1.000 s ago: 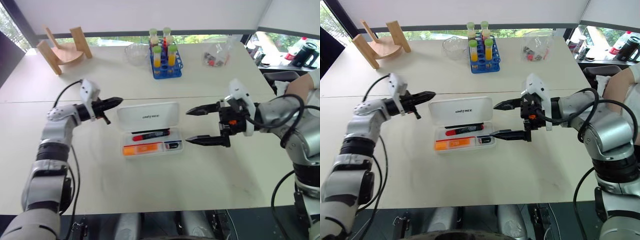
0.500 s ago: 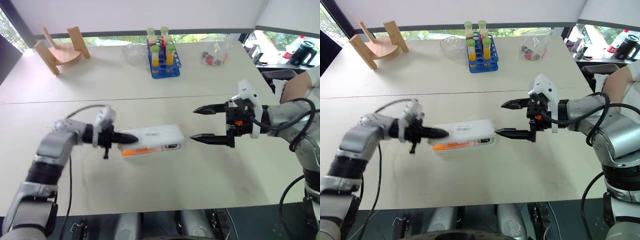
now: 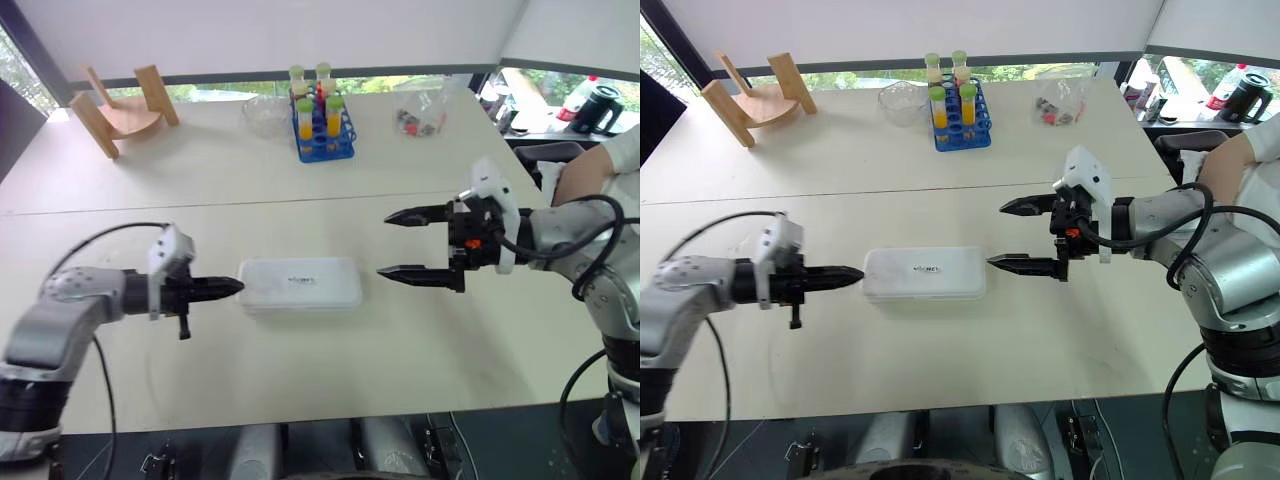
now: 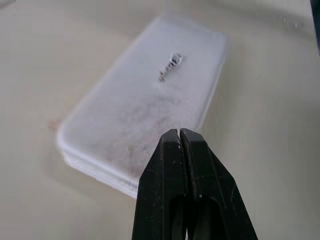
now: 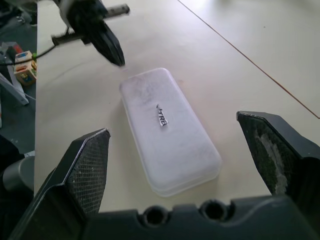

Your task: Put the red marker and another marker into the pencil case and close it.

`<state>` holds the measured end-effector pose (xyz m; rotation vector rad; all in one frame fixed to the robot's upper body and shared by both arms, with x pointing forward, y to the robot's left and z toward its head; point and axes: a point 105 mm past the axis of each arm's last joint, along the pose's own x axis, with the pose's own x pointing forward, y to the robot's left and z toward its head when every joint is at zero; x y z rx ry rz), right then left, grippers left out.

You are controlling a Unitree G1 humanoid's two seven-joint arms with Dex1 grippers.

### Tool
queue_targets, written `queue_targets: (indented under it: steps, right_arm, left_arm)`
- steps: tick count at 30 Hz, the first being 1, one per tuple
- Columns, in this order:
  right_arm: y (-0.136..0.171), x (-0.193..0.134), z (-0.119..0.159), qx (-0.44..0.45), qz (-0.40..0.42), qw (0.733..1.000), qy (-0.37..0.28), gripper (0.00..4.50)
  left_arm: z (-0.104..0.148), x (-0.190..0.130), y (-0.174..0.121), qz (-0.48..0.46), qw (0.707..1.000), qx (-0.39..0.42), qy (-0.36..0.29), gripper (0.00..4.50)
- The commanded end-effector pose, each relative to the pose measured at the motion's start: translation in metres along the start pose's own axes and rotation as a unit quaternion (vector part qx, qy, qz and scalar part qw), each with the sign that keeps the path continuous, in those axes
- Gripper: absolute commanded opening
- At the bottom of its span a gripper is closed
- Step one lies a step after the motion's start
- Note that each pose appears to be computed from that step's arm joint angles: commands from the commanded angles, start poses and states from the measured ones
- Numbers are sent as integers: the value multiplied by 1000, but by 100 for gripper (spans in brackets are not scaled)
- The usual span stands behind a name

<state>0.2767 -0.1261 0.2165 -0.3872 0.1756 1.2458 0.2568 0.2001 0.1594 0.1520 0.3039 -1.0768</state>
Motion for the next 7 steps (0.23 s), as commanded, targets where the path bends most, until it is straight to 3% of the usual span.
queue_targets:
  steps: [1, 7]
  right_arm:
    - [-1, -7, -2, -1, -4, 1000, 1, 446]
    - [2, -13, -13, 17, 5, 1000, 18, 446]
  left_arm:
    - [23, -27, -18, 36, 999, -1, -23, 0]
    - [27, -45, -31, 82, 996, -22, -26, 0]
